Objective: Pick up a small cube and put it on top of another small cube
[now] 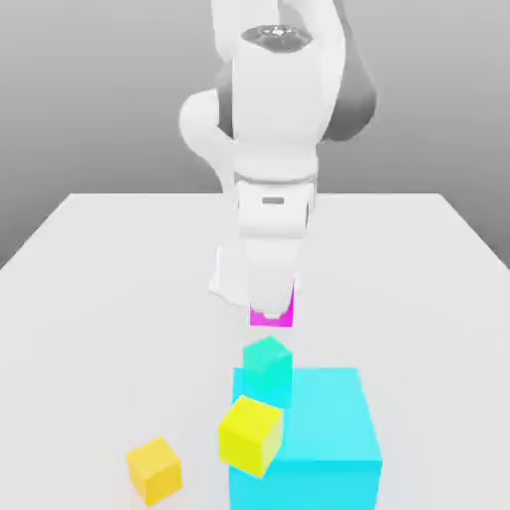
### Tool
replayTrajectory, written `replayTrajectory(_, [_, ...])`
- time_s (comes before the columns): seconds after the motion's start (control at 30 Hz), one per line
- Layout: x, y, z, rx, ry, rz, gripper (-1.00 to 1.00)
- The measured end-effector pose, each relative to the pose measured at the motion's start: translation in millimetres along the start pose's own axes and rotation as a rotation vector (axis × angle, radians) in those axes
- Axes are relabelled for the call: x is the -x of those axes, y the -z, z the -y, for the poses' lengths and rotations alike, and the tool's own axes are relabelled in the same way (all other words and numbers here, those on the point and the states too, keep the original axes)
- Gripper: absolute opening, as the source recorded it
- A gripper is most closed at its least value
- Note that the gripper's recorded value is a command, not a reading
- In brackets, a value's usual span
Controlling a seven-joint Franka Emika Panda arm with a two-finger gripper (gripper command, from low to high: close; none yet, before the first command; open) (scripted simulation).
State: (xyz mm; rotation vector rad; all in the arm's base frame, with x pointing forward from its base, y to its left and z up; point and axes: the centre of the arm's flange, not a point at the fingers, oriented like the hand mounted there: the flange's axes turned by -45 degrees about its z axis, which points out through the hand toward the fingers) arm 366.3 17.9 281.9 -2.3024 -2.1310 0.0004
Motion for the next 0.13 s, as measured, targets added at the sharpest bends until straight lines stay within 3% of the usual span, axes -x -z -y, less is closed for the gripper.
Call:
replayTrajectory(0.03, [0.9, -11.2, 0.6, 0.001, -0.001, 0.001, 1.0])
replayTrajectory(0.13, [0.9, -11.2, 0.6, 0.001, -0.001, 0.001, 1.0])
